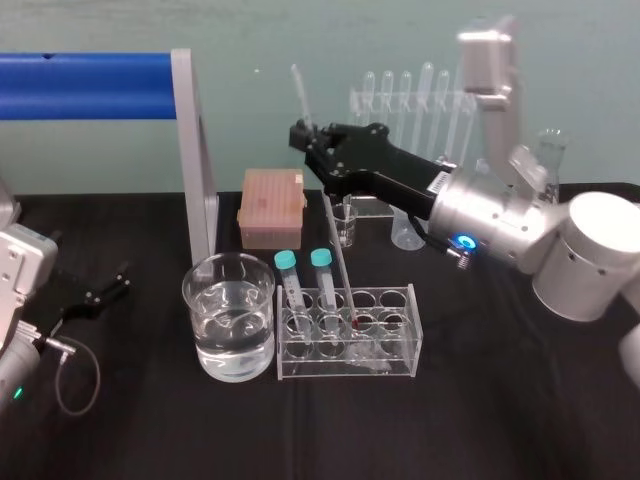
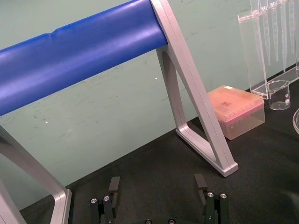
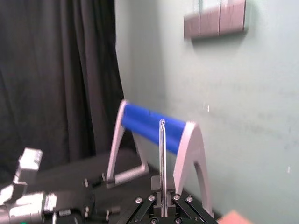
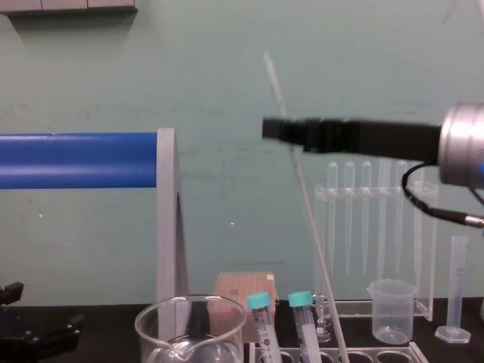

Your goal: Hold the thermometer with one hand and immerse one end into the beaker, then reinsert it into the test tube rack.

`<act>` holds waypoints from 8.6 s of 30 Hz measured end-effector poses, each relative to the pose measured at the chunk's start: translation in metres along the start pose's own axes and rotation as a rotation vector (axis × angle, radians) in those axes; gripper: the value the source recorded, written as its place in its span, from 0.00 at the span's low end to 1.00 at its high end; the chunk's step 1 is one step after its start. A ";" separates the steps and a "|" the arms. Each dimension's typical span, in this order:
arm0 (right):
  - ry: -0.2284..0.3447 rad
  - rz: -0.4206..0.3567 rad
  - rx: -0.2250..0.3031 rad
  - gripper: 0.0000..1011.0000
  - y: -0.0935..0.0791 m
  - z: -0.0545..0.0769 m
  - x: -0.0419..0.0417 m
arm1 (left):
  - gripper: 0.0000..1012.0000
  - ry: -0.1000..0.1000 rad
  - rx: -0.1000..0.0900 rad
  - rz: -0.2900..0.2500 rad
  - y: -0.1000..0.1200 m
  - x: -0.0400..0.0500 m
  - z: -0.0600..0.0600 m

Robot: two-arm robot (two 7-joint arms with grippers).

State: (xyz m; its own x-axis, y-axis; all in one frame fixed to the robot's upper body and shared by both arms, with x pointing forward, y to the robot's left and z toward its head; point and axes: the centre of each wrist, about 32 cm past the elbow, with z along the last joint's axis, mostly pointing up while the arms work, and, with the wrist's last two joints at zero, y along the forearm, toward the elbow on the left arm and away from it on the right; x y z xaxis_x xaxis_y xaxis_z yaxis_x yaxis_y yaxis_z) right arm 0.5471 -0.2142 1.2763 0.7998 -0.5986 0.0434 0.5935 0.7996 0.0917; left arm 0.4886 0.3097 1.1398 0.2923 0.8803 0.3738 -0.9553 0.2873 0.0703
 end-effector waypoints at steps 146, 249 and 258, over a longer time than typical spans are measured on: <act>0.127 0.314 0.014 0.06 0.098 -0.060 0.0062 | 1.00 0.000 0.000 0.000 0.000 0.0000 0.000; 0.123 0.325 0.003 0.06 0.093 -0.062 0.0005 | 1.00 0.000 0.000 0.000 0.000 0.0000 0.000; 0.123 0.325 0.004 0.06 0.093 -0.062 0.0008 | 1.00 0.000 0.000 0.000 0.000 0.0000 0.000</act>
State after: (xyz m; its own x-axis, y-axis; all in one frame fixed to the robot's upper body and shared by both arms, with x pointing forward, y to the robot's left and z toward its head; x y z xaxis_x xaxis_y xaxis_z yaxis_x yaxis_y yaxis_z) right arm 0.6084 -0.1376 1.2233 0.9519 -0.3024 -0.0493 0.3059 0.9472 0.0965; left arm 0.4886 0.3097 1.1398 0.2923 0.8803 0.3737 -0.9552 0.2873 0.0703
